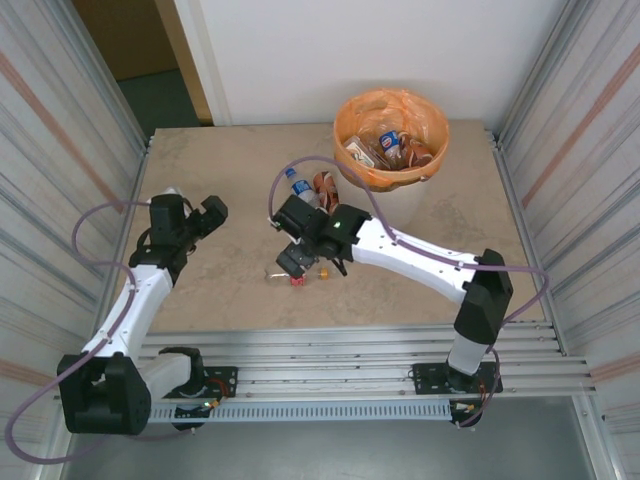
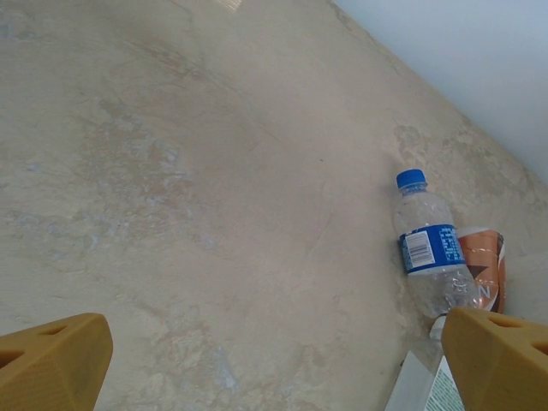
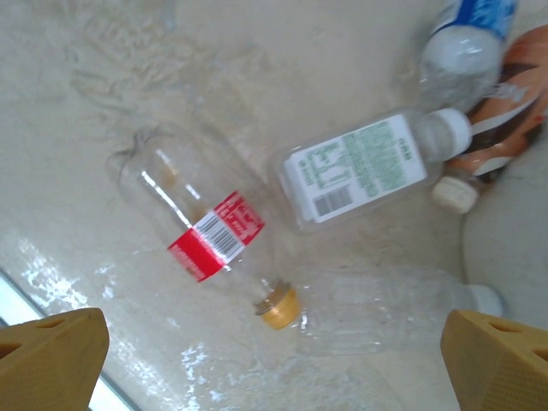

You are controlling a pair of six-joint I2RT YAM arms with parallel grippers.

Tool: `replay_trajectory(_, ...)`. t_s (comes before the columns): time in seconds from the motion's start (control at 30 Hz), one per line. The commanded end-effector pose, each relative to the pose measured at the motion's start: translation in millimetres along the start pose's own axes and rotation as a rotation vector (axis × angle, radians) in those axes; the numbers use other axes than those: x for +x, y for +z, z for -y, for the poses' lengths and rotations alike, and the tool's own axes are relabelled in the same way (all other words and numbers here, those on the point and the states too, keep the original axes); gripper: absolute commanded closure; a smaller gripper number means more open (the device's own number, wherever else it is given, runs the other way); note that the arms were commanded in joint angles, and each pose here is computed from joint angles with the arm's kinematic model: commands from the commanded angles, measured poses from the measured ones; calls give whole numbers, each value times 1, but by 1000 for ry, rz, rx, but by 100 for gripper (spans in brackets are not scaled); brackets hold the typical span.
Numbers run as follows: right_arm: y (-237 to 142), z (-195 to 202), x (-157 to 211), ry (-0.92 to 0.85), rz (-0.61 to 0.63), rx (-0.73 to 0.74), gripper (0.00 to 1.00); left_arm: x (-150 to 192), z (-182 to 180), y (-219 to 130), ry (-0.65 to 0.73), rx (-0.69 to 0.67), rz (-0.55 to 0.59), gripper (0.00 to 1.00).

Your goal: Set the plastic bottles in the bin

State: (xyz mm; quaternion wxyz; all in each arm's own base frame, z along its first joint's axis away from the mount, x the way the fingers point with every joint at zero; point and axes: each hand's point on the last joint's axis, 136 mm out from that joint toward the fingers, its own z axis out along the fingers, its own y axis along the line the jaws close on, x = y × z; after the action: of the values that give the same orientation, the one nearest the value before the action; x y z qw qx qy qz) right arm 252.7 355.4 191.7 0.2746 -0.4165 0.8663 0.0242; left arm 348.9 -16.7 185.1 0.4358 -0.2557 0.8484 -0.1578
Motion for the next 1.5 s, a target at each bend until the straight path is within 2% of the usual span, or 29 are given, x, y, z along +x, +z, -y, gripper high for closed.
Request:
replay_trajectory(0.0,16,-20,9,-47,-48,-52,2,-3,-4,-5,-25,2,16,1)
replay_trajectory(0.23,45,-45,19,-107,-102,-101,0,-3,-9,-4,-37,-8,15,1)
replay_trajectory(0.77,96,-48,30,-156,-187,-118,20,-3,-7,-3,-47,3,9,1)
replay_trajectory(1.47,135,-60,42,-145,-262,-174,28,-1,-8,-1,-55,9,1,1)
